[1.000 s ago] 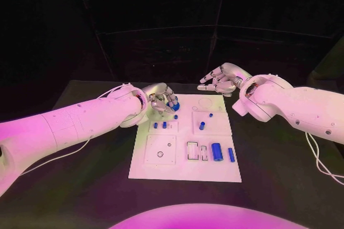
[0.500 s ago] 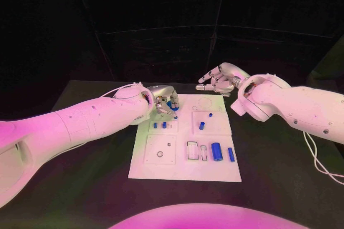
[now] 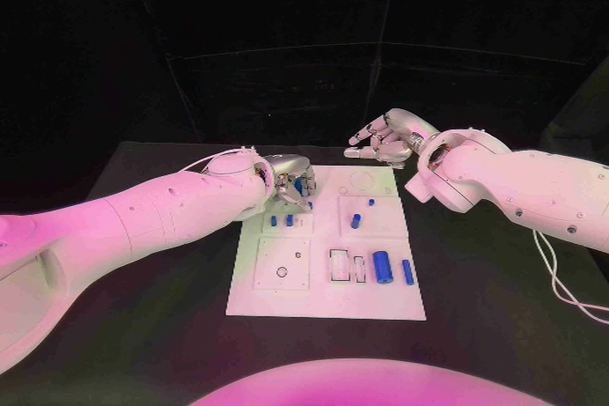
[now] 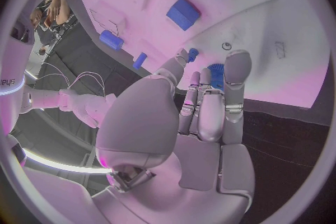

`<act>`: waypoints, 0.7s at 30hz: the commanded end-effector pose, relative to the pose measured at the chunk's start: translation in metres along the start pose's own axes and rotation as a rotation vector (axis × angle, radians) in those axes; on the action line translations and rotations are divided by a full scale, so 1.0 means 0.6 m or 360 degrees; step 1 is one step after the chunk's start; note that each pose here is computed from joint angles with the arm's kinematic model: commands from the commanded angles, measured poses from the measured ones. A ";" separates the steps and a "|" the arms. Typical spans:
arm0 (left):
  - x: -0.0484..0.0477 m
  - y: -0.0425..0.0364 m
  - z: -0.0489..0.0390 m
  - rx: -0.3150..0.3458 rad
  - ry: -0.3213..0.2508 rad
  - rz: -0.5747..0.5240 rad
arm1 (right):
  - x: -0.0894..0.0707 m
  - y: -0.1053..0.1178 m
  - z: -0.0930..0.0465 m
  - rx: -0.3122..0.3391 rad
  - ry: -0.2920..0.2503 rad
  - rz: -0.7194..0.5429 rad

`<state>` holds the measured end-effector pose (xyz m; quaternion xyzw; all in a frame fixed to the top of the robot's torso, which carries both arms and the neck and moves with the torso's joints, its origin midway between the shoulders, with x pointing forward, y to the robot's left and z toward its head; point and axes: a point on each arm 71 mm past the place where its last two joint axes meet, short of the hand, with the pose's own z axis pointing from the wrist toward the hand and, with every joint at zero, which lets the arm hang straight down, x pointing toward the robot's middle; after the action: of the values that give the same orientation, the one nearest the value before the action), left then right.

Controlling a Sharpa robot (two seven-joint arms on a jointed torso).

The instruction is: Assemble the parts on the task board

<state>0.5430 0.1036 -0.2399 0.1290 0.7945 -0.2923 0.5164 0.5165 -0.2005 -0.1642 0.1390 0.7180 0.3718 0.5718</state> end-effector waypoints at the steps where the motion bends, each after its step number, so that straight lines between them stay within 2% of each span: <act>1: 0.003 -0.001 0.002 -0.0001 0.0037 0.0022 | -0.002 0.004 0.001 -0.0018 -0.0016 -0.0003; 21: 0.021 -0.006 0.012 -0.0010 0.0056 0.0011 | 0.001 0.006 0.002 -0.0022 -0.0008 -0.0002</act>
<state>0.5415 0.0961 -0.2505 0.1314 0.8011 -0.2890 0.5075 0.5166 -0.1981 -0.1642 0.1380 0.7180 0.3733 0.5711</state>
